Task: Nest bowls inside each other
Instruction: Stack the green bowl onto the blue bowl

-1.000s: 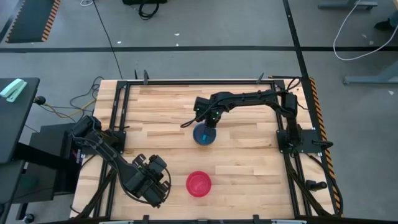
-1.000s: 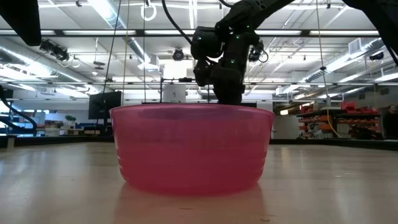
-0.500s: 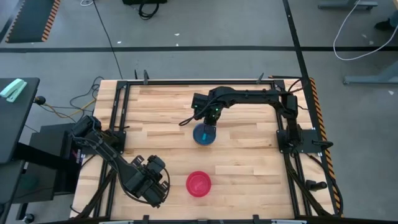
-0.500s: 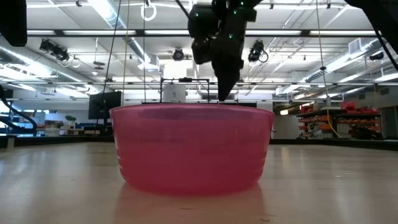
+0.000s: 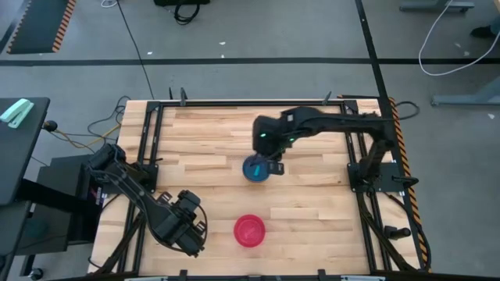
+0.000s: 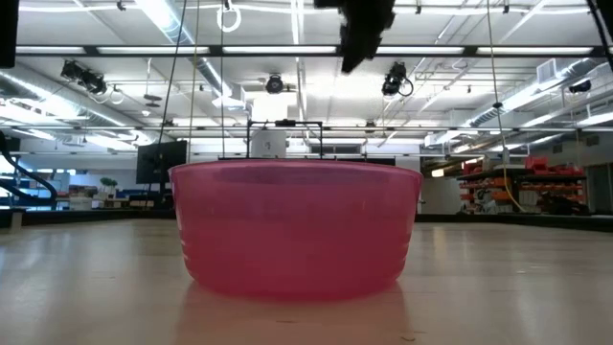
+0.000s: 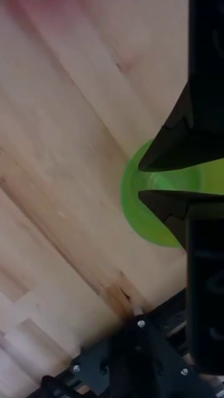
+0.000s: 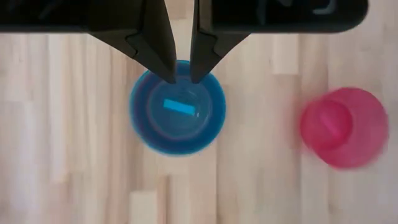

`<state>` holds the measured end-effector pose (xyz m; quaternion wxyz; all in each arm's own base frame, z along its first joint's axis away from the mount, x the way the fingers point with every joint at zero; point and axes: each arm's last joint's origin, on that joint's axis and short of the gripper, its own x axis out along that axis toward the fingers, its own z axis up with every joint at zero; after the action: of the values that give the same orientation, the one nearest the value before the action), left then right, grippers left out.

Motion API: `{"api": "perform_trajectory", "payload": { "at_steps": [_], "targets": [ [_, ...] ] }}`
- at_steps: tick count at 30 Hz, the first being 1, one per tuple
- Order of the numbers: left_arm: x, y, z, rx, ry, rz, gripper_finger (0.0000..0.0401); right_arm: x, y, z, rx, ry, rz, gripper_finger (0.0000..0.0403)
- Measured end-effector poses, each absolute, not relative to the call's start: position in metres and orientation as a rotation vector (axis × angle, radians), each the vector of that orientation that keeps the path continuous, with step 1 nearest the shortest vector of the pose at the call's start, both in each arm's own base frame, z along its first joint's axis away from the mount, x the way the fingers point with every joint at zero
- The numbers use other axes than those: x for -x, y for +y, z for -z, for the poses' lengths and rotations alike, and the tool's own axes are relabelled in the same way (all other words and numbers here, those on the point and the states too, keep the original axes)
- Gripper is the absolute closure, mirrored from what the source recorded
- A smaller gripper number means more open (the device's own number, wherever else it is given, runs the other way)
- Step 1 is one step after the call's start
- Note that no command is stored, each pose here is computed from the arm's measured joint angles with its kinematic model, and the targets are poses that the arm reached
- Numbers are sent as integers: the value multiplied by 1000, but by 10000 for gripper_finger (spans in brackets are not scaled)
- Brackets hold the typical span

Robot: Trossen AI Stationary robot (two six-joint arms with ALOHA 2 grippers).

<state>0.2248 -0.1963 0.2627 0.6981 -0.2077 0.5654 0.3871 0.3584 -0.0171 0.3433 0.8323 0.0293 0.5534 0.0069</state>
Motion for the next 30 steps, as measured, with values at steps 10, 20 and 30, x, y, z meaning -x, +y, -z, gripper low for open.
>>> {"api": "perform_trajectory", "payload": {
  "at_steps": [10,20,30],
  "targets": [
    [-220,-194,-266,486,1273,-903,346,-284,14,-384,-59,997,26,348],
    [-204,-197,-274,554,1316,-955,343,-227,38,-359,-77,998,30,348],
    [-170,-195,-277,630,1242,-1015,357,-204,59,-332,-76,985,-28,348]
  ]
}}
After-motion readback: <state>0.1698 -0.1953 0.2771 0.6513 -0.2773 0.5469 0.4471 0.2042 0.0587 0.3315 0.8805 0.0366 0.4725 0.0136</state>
